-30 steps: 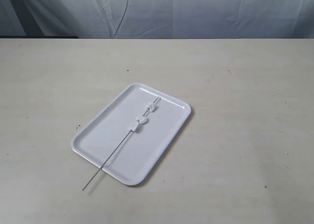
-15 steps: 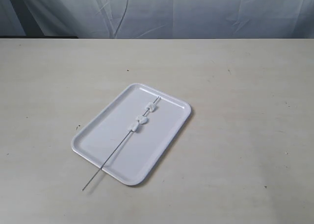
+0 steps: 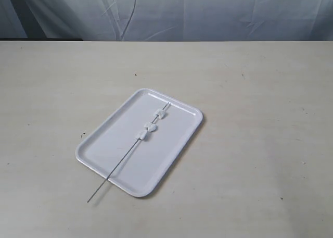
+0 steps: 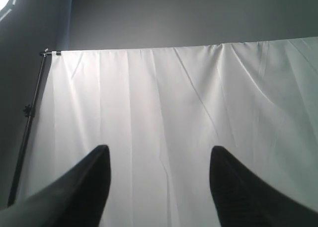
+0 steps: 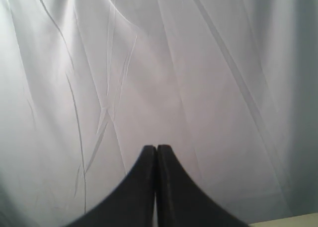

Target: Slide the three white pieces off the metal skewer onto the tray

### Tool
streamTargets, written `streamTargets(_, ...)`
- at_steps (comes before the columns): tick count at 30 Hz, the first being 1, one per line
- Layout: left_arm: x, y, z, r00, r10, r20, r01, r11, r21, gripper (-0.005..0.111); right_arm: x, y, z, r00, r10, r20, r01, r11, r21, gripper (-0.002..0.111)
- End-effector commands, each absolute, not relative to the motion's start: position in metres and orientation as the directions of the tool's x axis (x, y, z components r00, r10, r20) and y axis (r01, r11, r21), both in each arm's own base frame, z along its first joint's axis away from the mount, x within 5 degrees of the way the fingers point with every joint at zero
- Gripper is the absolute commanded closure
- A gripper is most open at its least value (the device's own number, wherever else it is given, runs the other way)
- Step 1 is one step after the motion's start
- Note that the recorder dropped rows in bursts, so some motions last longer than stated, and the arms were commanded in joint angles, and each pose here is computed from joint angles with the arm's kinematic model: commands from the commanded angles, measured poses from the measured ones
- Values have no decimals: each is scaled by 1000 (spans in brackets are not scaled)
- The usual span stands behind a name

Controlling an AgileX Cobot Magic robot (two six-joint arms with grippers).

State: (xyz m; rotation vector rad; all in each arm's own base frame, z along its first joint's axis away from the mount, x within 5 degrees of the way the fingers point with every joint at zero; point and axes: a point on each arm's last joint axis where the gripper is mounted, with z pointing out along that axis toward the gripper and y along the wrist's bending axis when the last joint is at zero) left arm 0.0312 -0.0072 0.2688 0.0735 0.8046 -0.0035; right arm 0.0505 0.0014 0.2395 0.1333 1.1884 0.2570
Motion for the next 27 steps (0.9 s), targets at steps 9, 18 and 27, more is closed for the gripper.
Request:
streamTargets(9, 39, -26, 262, 491, -211, -845, 345, 938, -35, 63, 55, 4, 217, 48, 582, -812, -122, 810, 574, 109)
streamTargets(18, 85, -46, 302, 238, -13, -971, 499, 859, 111, 61, 53, 10, 235, -52, 581, -812, -186, 794, 579, 109)
streamTargets(27, 178, -66, 278, -447, 83, -891, 652, 712, -261, 56, 60, 23, 263, -286, 330, -899, -251, 880, 403, 109)
